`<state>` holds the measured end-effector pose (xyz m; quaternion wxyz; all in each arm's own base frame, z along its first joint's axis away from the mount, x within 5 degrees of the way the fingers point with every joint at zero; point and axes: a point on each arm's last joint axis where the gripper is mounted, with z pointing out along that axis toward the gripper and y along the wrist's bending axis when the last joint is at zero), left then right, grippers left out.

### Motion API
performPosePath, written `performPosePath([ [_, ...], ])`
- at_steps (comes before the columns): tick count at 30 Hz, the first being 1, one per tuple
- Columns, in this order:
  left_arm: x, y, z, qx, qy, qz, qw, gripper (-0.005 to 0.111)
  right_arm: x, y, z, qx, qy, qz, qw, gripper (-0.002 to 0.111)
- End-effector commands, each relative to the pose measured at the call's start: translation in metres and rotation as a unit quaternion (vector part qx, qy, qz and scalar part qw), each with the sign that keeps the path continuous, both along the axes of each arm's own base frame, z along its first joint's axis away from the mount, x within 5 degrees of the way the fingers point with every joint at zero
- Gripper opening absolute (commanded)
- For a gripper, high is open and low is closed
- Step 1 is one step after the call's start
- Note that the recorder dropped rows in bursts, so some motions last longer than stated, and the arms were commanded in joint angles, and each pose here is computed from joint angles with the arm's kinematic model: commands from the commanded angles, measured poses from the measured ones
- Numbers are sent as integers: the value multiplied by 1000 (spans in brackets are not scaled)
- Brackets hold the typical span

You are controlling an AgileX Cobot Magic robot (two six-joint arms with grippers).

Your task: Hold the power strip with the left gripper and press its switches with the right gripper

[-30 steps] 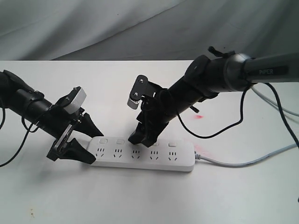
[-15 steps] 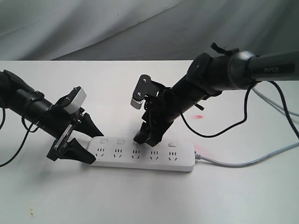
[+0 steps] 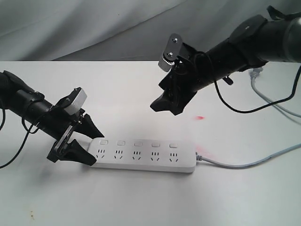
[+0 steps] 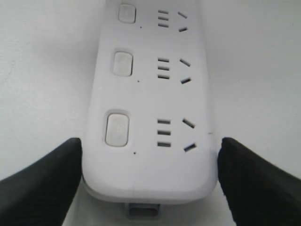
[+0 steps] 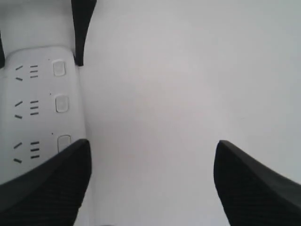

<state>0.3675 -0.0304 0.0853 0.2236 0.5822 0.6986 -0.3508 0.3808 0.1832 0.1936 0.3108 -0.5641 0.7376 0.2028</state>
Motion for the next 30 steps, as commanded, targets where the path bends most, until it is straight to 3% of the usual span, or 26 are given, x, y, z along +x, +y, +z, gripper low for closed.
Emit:
performPosePath([
  [1,0,3,-9,24,-3,-3,1000,49,-5,1,-22,-5,31,13,999,67],
  [8,0,3,-9,24,-3,-3,1000,49,-10,1,-54,-12,51,6,999,67],
  [30,0,3,-9,24,-3,-3,1000,49,-15,7,-76,-42,58,23,997,67],
])
